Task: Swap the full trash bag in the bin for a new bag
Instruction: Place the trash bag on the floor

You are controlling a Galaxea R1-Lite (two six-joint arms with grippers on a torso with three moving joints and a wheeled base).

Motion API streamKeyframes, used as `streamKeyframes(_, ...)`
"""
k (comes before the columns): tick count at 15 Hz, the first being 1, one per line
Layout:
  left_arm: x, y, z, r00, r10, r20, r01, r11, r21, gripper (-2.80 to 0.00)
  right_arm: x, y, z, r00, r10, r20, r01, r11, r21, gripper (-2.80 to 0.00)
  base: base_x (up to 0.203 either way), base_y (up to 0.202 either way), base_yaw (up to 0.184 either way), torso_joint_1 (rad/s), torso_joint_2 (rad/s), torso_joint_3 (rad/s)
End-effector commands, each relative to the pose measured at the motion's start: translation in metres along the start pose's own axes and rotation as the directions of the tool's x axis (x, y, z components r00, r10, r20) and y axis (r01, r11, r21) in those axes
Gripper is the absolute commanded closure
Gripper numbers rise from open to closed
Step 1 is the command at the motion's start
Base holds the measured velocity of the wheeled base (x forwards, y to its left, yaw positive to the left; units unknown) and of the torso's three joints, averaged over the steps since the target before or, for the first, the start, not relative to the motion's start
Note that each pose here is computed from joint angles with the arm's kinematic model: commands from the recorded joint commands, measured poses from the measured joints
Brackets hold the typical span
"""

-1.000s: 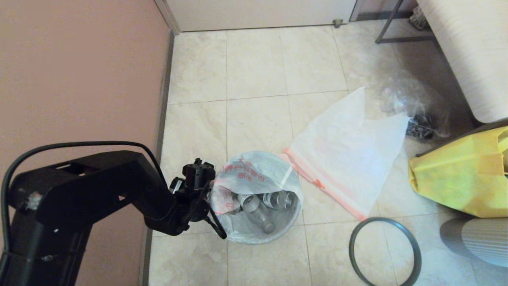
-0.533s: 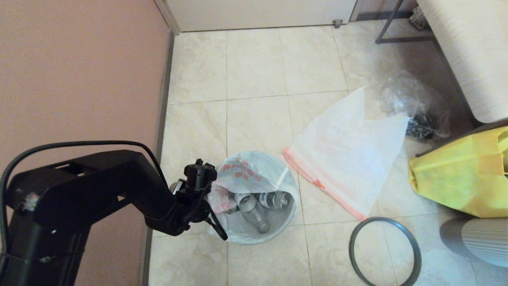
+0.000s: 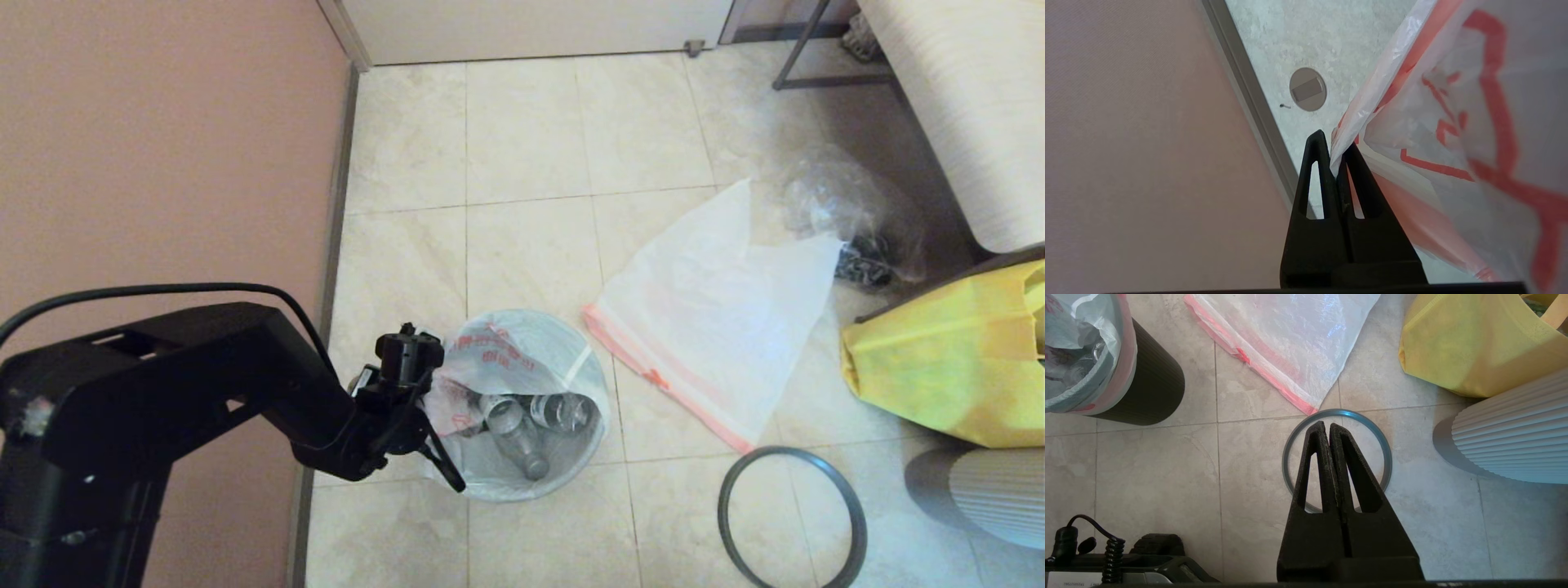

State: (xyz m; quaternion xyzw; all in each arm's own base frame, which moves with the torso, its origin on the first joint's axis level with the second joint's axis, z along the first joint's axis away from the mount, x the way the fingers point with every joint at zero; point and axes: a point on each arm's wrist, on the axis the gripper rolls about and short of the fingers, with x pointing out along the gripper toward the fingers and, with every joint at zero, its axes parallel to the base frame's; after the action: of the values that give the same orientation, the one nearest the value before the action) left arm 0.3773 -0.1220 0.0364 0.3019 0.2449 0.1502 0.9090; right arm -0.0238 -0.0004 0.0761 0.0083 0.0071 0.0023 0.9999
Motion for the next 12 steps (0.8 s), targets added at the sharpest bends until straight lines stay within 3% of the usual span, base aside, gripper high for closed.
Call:
streamKeyframes(1,-0.008,0.011,0.008,1.0,0.006,0.009,-0.006,1.0,-0.009,0.0,0.0,0.0,0.0,1.0,0.0,-0.001,0.0,1.0,0.0,0.0,0.0,0.0,0.0,0.0,0.0,0.0)
streamKeyframes(8,-0.03,0.033,0.019,1.0,0.009,0.011,-0.008,1.0,-0.011,0.0,0.0,0.0,0.0,1.0,0.0,-0.001,0.0,1.0,0.0,0.0,0.0,0.0,0.0,0.0,0.0,0.0)
streamKeyframes(12,-0.037,0.031,0.01,1.0,-0.01,-0.007,0.01,1.0,0.018,0.0,0.0,0.0,0.0,1.0,0.0,-0.001,0.0,1.0,0.0,0.0,0.0,0.0,0.0,0.0,0.0,0.0)
